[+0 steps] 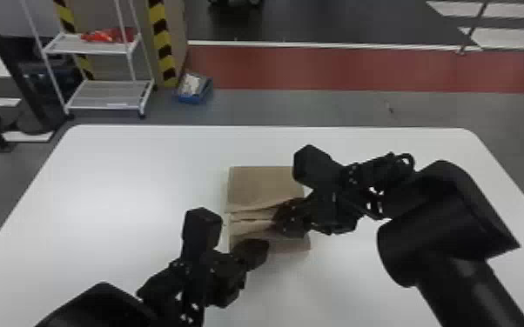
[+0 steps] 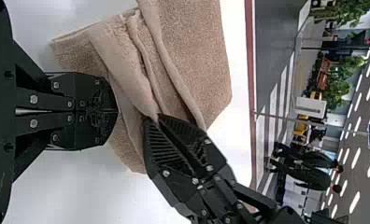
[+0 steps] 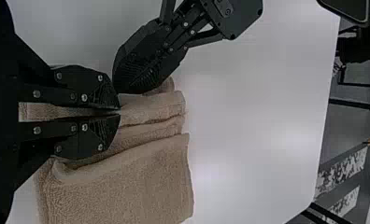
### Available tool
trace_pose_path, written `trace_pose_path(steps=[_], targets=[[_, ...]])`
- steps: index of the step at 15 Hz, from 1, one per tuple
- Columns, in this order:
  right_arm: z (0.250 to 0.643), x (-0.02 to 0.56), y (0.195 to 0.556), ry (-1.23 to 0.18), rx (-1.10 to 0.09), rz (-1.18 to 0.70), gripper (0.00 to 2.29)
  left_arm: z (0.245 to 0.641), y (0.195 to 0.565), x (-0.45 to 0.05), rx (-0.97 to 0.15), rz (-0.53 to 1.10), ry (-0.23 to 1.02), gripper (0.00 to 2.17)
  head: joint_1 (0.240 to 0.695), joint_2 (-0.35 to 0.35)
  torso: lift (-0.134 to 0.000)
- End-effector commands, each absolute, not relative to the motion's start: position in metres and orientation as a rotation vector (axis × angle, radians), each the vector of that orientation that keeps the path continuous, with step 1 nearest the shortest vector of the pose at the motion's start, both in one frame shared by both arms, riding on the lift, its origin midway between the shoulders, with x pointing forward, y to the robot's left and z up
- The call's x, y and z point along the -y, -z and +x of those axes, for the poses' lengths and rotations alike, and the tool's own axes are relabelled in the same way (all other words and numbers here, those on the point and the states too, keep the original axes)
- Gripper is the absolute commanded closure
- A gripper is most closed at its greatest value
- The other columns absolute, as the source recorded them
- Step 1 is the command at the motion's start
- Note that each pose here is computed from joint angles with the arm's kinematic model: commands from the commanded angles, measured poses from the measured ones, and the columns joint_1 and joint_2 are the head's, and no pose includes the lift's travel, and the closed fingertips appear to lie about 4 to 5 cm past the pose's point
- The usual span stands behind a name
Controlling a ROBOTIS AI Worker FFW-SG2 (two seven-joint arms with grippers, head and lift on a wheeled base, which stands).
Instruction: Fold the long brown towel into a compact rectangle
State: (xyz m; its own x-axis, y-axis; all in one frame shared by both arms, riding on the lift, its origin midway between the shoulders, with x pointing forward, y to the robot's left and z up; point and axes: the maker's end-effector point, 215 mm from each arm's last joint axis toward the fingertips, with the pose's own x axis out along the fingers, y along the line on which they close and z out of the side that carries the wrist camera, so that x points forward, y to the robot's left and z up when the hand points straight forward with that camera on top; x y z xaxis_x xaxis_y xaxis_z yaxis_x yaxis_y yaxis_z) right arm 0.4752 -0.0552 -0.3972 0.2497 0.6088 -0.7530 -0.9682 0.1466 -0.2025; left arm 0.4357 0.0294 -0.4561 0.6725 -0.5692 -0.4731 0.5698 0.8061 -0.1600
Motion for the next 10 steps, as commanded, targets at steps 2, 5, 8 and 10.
trace_pose_path(steps=[2,5,8,10], targets=[[0.491,0.069,0.36,-1.179,-0.502,-0.718,0.71,0.435,0.455,-0.028,-0.531,0.001,0.644,1.48,0.695,-0.032,-0.123],[0.501,0.088,0.332,-1.144,-0.447,-0.63,0.42,0.432,0.458,-0.029,-0.549,0.004,0.644,1.48,0.695,-0.052,-0.123],[0.508,0.102,0.328,-1.104,-0.436,-0.622,0.38,0.415,0.435,-0.032,-0.568,0.01,0.662,1.48,0.695,-0.069,-0.123],[0.514,0.113,0.326,-1.066,-0.415,-0.61,0.1,0.405,0.407,-0.048,-0.558,0.023,0.655,1.48,0.695,-0.081,-0.123]])
